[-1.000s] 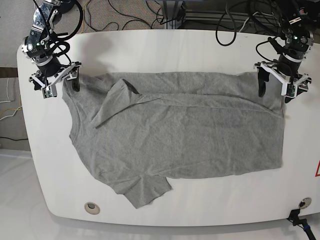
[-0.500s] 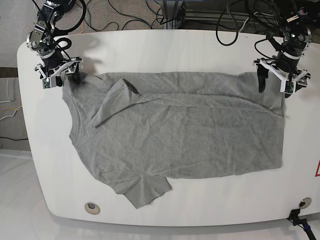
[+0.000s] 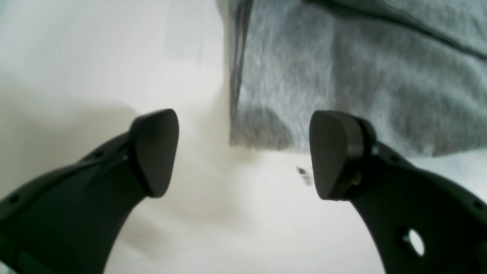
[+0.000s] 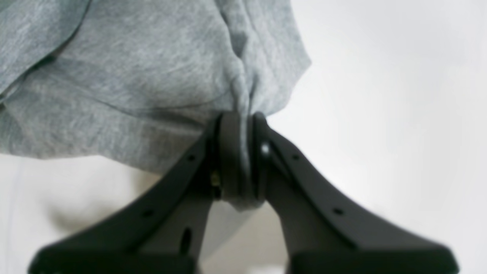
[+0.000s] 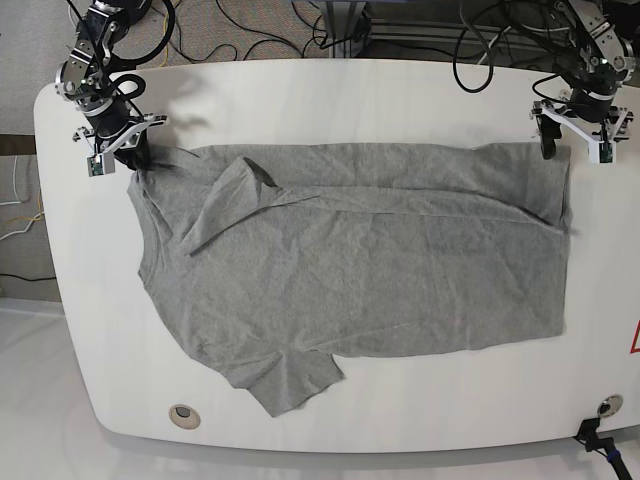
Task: Fold the T-shirt properly
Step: 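Release the folded edge and raise both grippers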
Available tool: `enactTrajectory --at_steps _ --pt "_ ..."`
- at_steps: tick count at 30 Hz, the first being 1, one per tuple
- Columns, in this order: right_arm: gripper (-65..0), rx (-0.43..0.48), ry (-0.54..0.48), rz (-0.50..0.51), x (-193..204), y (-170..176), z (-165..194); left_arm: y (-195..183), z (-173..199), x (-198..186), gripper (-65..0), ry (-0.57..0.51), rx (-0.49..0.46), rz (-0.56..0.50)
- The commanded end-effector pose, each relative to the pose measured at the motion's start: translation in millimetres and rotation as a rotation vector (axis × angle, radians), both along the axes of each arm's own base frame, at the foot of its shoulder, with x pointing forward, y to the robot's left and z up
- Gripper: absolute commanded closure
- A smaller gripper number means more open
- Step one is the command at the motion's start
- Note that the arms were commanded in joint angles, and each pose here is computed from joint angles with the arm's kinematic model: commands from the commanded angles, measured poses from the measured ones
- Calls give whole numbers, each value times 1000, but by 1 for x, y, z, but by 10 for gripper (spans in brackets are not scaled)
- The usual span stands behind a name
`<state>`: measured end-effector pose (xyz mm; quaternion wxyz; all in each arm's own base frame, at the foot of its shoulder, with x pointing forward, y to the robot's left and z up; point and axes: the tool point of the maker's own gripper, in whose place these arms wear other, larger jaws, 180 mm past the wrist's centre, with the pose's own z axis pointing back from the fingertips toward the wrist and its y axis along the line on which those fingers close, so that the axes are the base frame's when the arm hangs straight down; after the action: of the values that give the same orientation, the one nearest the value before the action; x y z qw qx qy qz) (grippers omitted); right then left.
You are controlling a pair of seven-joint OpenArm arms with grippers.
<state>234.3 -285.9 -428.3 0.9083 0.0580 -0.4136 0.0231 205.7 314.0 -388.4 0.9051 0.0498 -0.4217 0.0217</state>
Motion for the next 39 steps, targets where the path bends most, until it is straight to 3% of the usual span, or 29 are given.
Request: enactTrajectory --at_steps 1,14,16,21,23,28,32,39 --pt "-58 -26 10 9 0 -7 3 2 3 5 -510 -30 -11 2" --pt "-55 -27 8 10 1 -7 4 3 -13 16 -504 -24 -65 27" --pt "-55 -27 8 10 1 -7 4 3 -13 16 -453 -23 -66 28" --pt "-55 -26 7 9 1 -7 4 5 -25 16 -231 2 -90 39" --pt "-54 -26 7 9 1 -7 4 7 -34 12 -190 24 -105 48" --pt "-54 -27 7 10 1 -7 4 7 -37 15 -179 22 -119 57" --pt "0 -28 5 9 1 -8 5 7 -38 15 0 25 -119 56" --pt "0 -28 10 9 -1 -8 4 7 -40 11 0 37 -117 56"
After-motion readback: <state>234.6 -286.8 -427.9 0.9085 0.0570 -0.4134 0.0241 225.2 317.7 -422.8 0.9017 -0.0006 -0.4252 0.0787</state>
